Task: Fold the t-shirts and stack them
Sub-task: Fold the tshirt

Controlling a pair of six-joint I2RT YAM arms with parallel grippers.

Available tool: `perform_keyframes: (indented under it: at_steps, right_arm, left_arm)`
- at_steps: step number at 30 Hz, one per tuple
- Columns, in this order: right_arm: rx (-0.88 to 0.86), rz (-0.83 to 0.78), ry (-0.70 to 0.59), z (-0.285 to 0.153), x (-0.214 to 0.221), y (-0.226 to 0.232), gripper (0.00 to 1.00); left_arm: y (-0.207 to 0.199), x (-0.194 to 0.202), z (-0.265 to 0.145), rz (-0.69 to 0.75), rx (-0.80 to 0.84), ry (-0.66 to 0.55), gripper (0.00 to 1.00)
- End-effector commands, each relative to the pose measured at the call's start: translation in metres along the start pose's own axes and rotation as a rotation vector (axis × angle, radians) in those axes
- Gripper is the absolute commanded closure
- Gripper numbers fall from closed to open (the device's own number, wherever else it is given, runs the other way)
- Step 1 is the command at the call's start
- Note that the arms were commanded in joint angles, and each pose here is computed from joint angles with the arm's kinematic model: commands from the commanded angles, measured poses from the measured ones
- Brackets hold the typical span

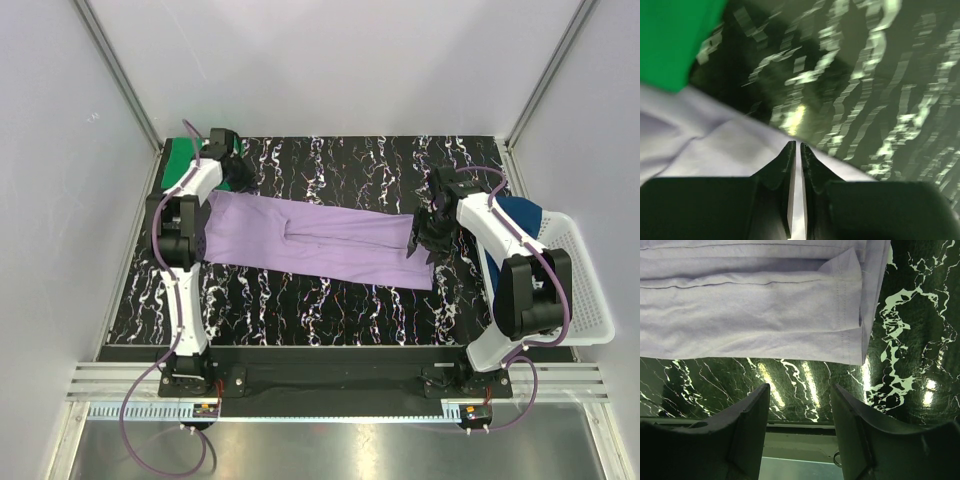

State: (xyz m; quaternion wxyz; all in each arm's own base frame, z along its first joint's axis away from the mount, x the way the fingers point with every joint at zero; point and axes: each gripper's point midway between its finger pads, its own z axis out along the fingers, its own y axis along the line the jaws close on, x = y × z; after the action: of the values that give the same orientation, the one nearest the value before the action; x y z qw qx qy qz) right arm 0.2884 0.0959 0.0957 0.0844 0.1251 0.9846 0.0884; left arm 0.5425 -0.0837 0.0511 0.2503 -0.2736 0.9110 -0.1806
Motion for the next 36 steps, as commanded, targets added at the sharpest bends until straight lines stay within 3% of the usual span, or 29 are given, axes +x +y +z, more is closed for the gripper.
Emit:
perform_keyframes:
  at_steps: [1,6,15,18,19,22,29,36]
  right_arm:
    - [-0.001,-0.02,-0.038,-0.011,-0.006,0.003,0.41]
    - [-0.025,-0.027,-0.029,-0.004,-0.012,0.01,0.41]
    - [-0.03,-0.055,-0.049,0.015,-0.051,0.026,0.41]
    - [-0.03,-0.065,-0.051,0.023,-0.066,0.032,0.39]
    - [-0.026,-0.069,-0.055,0.025,-0.07,0.033,0.39]
    - [-0.025,-0.081,-0.063,0.027,-0.083,0.037,0.39]
    - [-0.062,-0.076,-0.055,0.027,-0.091,0.056,0.39]
    - [-0.101,-0.06,-0.058,0.021,-0.082,0.063,0.39]
  left_arm:
    - [-0.046,-0.028,-0.032,0.062,0.097,-0.086,0.87]
    - [-0.034,-0.021,-0.072,0.095,0.048,-0.129,0.82]
    - [-0.003,0.078,-0.077,0.152,-0.027,0.056,0.82]
    - [0.009,0.103,-0.081,0.19,-0.104,0.075,0.74]
    - [0.013,0.106,-0.082,0.188,-0.123,0.074,0.68]
    - [0.011,0.107,-0.083,0.189,-0.124,0.062,0.65]
    - [-0.011,0.101,-0.062,0.205,-0.126,0.086,0.66]
    - [-0.022,0.123,-0.03,0.196,-0.084,0.229,0.67]
